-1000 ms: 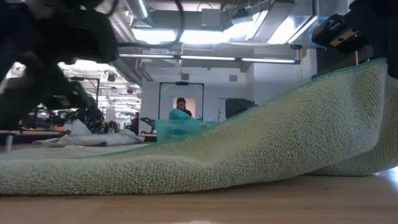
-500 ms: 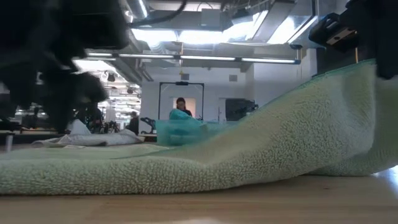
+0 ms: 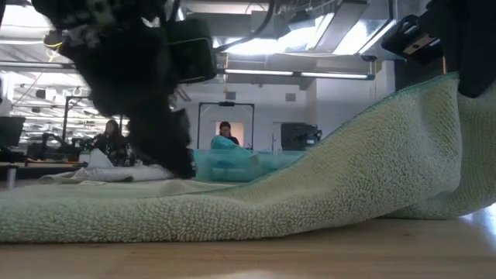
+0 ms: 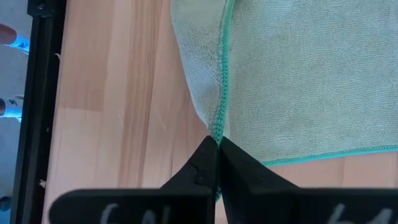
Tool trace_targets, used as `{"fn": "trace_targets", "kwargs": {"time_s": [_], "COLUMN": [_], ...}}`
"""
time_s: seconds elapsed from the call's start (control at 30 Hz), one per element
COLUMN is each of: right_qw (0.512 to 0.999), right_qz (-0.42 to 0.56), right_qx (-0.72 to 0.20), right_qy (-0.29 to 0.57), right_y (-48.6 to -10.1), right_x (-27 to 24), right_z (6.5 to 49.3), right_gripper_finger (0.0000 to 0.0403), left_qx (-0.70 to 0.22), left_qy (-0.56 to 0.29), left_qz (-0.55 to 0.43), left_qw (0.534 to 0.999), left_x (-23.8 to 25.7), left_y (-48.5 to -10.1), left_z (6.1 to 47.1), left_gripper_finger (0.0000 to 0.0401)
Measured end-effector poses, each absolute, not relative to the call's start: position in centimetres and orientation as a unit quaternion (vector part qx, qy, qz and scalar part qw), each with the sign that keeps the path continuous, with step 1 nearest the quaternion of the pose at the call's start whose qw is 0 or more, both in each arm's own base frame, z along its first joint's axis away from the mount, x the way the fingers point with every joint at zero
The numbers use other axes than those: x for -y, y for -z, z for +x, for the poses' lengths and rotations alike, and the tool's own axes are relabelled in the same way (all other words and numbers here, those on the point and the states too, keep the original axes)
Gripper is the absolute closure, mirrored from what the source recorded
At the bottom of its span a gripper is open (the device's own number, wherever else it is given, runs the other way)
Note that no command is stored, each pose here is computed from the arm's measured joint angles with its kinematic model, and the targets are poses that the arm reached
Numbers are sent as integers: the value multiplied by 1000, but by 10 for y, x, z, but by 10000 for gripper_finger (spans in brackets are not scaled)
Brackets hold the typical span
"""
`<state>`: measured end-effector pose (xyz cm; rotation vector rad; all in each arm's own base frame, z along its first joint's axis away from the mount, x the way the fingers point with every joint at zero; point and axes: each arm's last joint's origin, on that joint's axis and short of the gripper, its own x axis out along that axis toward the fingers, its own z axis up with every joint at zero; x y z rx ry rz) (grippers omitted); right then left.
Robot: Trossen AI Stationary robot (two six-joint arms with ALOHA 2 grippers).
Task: Fold microfiber towels
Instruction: Fold the green towel
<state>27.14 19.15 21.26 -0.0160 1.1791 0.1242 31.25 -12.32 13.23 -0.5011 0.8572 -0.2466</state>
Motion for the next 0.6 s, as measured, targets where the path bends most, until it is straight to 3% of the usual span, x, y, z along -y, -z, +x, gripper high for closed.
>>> {"fn": "trace_targets", "kwargs": {"time_s": [0.4,0.6], "right_qw": [862,866], "right_qz": [-30,-47], "right_qx": [-505,-497], "right_qy": [-2,-19], "right_y": [-232,-242], "right_x": [-184,-182], "right_z": [266,261], "right_gripper_finger": [395,399], "left_qx": [-415,-422], "left_qy": [149,143], "left_qz": [-253,-251], "left_qw": [861,859], "left_x": [129,127], "left_y": [-122,-121], "left_z": [332,331], "left_gripper_finger": [218,218]}}
